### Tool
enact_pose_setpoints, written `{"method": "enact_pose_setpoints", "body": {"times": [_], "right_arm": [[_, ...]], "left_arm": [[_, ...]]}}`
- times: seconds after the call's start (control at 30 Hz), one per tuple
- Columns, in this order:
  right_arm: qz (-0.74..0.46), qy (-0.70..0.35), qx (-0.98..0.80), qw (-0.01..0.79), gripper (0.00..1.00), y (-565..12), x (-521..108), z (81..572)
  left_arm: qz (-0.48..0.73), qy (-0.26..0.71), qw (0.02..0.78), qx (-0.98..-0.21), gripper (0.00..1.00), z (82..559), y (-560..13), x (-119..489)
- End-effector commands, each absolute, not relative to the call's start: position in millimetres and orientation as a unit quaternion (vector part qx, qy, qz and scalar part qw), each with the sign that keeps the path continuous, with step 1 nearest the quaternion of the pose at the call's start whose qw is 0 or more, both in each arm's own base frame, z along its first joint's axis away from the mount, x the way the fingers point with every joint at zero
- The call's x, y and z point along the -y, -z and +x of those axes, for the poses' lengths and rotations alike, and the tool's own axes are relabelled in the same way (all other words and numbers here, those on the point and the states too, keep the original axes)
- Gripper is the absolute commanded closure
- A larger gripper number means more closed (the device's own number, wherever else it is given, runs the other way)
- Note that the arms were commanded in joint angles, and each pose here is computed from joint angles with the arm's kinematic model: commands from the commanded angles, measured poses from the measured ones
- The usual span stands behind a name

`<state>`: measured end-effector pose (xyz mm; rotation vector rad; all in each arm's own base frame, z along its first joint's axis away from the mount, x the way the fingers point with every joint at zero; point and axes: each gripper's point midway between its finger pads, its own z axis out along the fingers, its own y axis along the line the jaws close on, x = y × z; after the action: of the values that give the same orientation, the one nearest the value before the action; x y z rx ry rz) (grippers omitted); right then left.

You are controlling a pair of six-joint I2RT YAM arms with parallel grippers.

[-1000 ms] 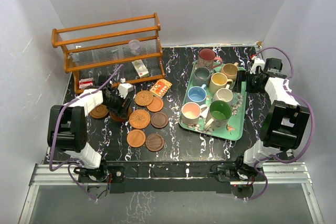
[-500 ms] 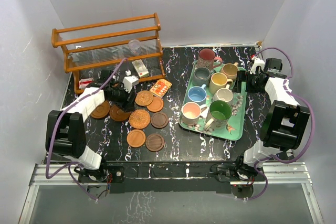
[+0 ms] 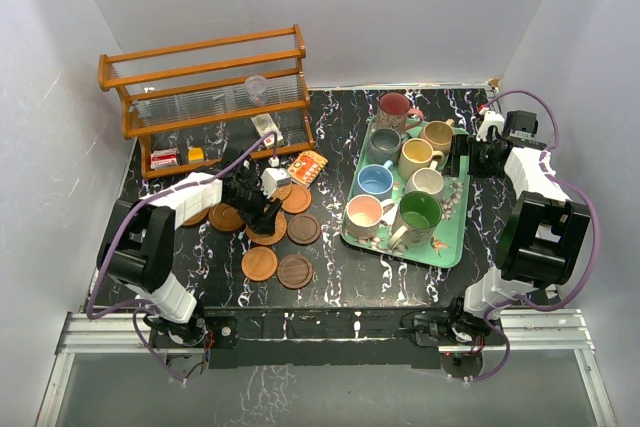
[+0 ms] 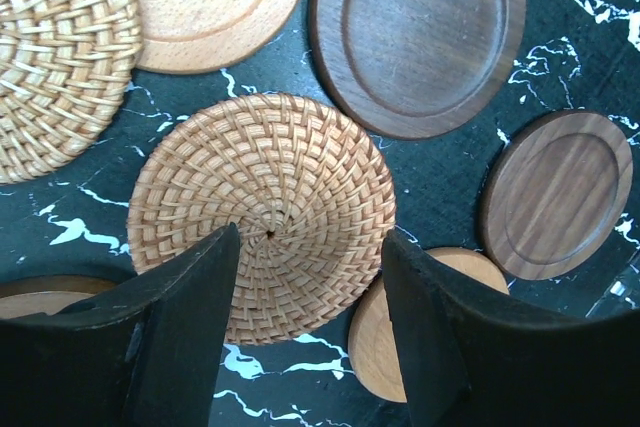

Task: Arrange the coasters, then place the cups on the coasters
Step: Move the coaster to the center of the board.

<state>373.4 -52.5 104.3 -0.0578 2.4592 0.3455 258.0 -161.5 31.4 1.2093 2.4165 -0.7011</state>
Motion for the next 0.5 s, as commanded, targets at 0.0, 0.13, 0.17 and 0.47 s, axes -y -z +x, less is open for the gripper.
{"method": "enact_pose_setpoints", "body": {"times": [0.0,0.13,0.17,0.47], "right_arm": [[-0.033,-0.121,-0.927,0.354,0.02,-124,57,385],[-0.032,-0.12,-0.927,0.353,0.02,-123,57,385],[-0.032,-0.121,-0.928,0.352,0.02,-122,57,385],[-0.032,-0.119,-0.928,0.351,0.02,-122,57,385]], "left_arm": [[0.426,0.238,0.188,-0.852,0.43,268,-33,163],[0.412,0.222,0.188,-0.864,0.44,278,-28,160],[0.409,0.217,0.187,-0.866,0.44,280,-25,160],[0.389,0.182,0.204,-0.88,0.45,305,-22,156]]}}
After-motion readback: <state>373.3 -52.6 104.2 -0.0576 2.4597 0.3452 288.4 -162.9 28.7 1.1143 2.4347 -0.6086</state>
